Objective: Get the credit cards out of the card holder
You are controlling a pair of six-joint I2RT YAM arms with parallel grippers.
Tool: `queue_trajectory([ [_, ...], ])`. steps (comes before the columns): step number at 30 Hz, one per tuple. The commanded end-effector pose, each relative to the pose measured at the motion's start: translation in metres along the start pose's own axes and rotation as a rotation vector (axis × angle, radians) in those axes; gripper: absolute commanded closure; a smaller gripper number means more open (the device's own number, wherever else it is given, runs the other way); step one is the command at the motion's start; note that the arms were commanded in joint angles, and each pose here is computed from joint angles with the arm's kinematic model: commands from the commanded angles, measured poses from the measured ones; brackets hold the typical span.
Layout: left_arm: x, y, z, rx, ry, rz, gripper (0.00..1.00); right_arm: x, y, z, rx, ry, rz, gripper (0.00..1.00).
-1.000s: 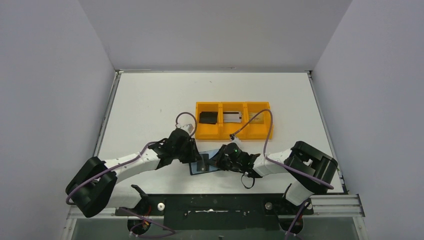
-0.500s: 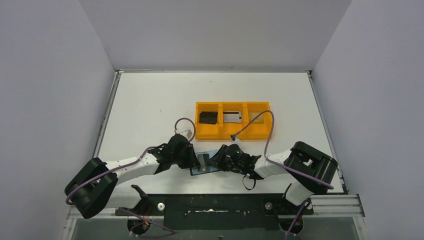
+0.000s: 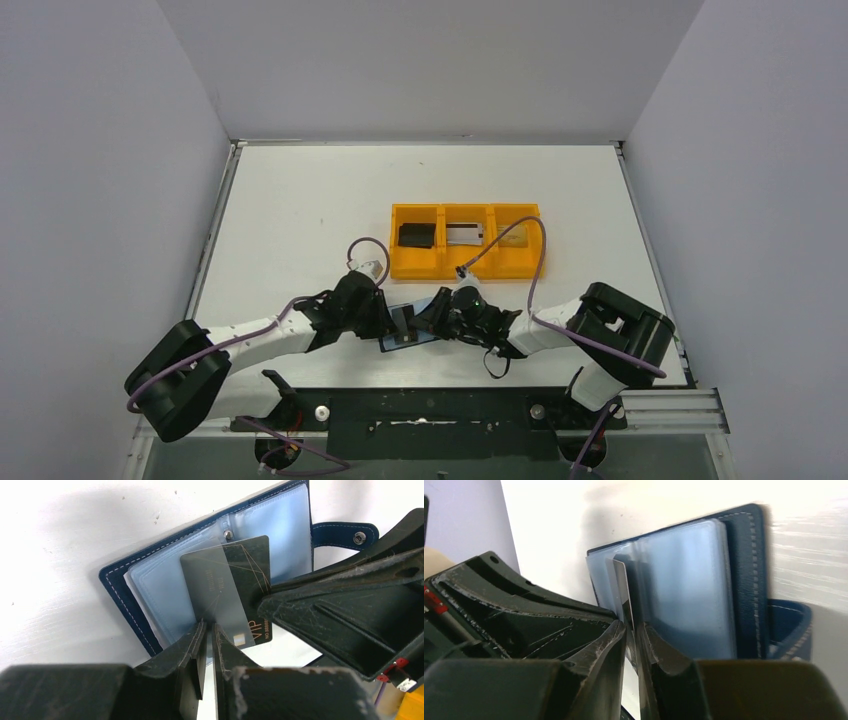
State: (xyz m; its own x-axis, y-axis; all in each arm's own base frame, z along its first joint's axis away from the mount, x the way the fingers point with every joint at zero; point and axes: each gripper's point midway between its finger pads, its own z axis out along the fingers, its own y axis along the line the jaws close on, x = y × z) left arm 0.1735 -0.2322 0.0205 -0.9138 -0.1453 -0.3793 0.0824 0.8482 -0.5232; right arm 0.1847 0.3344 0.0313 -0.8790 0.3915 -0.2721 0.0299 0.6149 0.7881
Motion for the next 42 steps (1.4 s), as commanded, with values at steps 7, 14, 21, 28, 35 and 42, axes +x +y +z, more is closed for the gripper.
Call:
queue_trajectory([
  [7, 0.013, 0.011, 0.002, -0.040, 0.041, 0.007, 0.90, -0.004, 0.036, 0.007, -0.105, -0.013, -0.052, 0.91],
  [14, 0.010, 0.011, -0.003, -0.042, 0.016, 0.004, 0.90, -0.013, 0.022, -0.002, -0.044, -0.063, -0.035, 0.96],
  [21, 0.010, 0.011, -0.002, -0.042, 0.021, 0.004, 0.90, -0.012, 0.020, -0.003, -0.017, -0.054, -0.055, 0.82],
  [28, 0.011, 0.011, -0.002, -0.043, 0.025, 0.004, 0.90, -0.011, 0.024, 0.000, -0.023, -0.039, -0.058, 0.80],
  [35, 0.009, 0.010, -0.003, -0.043, 0.017, 0.004, 0.90, -0.017, 0.015, -0.006, 0.025, -0.078, -0.045, 1.00],
  [42, -0.016, 0.014, -0.022, -0.088, -0.107, 0.018, 0.88, -0.036, 0.016, -0.030, 0.014, -0.197, -0.061, 1.00],
])
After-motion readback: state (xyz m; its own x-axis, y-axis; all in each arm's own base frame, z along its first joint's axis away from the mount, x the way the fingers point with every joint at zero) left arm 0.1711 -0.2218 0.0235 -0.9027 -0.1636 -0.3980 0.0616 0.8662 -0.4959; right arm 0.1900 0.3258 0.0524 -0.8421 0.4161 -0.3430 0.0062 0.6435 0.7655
